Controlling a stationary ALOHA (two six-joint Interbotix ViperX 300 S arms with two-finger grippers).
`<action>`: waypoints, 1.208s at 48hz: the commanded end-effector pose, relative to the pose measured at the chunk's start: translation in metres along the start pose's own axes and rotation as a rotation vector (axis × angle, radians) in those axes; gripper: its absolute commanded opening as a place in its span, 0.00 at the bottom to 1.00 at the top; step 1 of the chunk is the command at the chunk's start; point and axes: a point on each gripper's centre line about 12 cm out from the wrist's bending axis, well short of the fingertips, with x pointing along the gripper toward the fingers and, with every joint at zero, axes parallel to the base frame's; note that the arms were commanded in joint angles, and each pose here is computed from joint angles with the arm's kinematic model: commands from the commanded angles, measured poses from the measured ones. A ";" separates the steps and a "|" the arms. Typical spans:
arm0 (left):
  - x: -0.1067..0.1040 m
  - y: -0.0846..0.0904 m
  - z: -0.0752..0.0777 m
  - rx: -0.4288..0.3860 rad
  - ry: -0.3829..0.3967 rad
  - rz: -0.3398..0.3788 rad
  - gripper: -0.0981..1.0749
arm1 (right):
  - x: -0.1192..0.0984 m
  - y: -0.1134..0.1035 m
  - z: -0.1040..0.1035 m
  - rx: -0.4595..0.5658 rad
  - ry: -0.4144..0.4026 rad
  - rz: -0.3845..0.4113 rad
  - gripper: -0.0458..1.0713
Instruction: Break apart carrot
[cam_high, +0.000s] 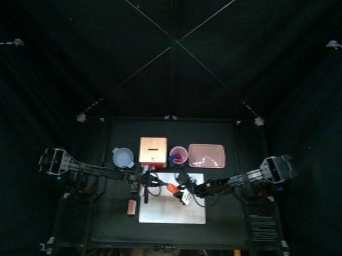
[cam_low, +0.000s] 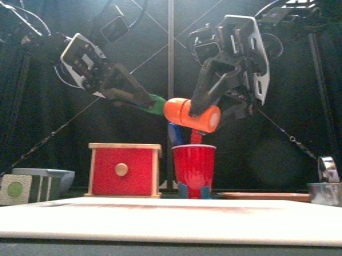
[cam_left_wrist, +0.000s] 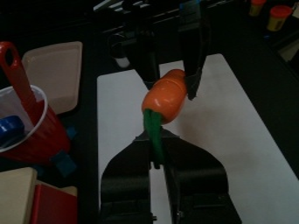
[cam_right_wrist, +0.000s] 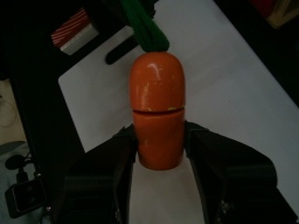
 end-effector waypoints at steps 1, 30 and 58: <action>0.000 0.002 0.011 0.000 -0.036 0.005 0.41 | -0.011 0.005 0.014 0.011 -0.041 0.028 0.39; -0.010 0.003 -0.001 -0.008 -0.017 0.012 0.41 | -0.010 -0.003 0.002 0.030 -0.009 0.006 0.28; -0.018 0.008 -0.004 -0.016 -0.018 0.028 0.40 | -0.012 -0.003 -0.001 0.043 -0.003 0.010 0.26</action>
